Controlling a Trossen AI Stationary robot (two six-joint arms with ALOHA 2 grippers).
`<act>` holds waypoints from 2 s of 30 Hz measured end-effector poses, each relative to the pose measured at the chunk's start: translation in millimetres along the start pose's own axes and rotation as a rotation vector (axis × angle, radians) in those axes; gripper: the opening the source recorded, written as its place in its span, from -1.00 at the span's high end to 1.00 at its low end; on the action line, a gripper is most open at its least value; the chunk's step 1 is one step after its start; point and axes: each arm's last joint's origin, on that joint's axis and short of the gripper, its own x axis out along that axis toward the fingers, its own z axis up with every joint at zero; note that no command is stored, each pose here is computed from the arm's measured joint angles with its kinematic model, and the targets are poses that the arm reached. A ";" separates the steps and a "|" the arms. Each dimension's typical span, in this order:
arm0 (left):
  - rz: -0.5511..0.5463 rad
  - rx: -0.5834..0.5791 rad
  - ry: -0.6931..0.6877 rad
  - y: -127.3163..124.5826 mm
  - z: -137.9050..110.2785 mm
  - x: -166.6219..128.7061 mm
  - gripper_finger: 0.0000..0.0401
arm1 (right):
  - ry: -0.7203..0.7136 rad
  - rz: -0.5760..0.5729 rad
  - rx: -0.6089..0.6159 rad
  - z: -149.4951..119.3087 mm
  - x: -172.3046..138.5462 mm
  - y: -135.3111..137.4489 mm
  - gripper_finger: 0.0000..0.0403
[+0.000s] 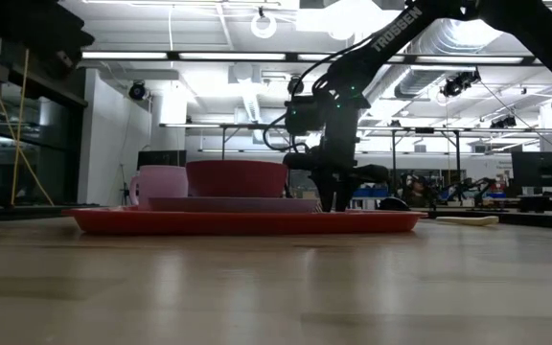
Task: Set up tray
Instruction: Put the blue spoon on the brown napkin to the left of the blue fork
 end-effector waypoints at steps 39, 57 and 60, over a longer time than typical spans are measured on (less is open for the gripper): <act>-0.184 -0.045 -0.125 15.4 -72.6 29.3 0.33 | -0.045 0.044 -0.042 -27.6 -73.7 4.1 0.61; -0.183 -0.043 -0.121 15.5 -73.0 29.4 0.33 | 0.031 -0.026 -0.177 -160.5 -172.1 13.9 0.61; -0.183 -0.043 -0.120 15.5 -73.0 29.5 0.33 | 0.080 -0.022 -0.163 -183.1 -182.2 12.4 0.61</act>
